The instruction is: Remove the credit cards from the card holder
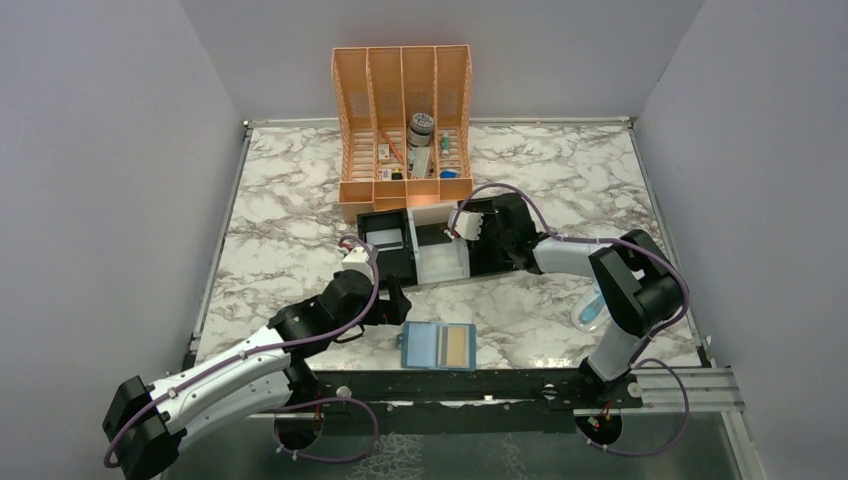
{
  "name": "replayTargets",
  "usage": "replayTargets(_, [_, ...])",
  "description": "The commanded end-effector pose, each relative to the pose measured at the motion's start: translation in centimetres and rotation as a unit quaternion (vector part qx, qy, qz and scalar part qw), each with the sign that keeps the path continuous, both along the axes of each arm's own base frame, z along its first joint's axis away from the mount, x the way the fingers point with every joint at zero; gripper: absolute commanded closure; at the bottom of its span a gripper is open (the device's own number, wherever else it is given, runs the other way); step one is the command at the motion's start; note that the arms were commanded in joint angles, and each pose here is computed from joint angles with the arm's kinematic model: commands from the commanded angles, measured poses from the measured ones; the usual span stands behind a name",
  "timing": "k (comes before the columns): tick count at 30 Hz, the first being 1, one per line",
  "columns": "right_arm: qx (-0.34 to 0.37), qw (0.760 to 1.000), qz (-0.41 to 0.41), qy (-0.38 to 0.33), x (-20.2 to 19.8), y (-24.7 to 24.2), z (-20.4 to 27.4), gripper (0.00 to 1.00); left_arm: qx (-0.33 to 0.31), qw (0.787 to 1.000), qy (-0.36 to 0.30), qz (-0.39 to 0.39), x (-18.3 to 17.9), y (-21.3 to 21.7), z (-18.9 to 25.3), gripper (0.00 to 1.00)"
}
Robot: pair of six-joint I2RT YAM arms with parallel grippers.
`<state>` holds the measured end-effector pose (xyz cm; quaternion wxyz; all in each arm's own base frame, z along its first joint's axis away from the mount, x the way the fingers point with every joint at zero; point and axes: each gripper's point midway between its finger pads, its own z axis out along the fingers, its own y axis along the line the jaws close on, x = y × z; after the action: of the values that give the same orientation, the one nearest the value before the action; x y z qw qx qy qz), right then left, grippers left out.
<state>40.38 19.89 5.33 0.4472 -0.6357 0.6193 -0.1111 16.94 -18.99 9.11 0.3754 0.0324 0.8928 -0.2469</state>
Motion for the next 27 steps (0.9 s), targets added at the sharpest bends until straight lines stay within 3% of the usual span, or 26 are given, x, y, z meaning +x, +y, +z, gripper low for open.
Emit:
replayTargets(1, [0.008,1.000,0.013,0.013,-0.2,0.6,0.1,0.62,-0.003,1.000,-0.007,-0.005,0.2,-0.2,0.6,0.01])
replayTargets(14, [0.041,0.999,0.023,0.013,-0.6,1.2,2.2,0.40,-0.016,1.000,0.001,-0.009,-0.4,-0.3,0.4,0.01])
replayTargets(21, [0.079,0.997,0.024,-0.008,-1.1,1.4,5.2,0.36,-0.028,1.000,0.003,-0.006,-0.5,-0.4,0.6,0.01])
replayTargets(25, [0.154,0.987,0.007,-0.032,-1.8,1.7,9.5,0.36,-0.034,0.999,0.011,-0.010,-0.7,-0.7,0.5,0.01])
replayTargets(27, [0.230,0.973,-0.005,-0.031,-2.8,2.1,12.4,0.35,-0.038,0.999,0.013,-0.014,-0.8,-0.9,0.4,0.01])
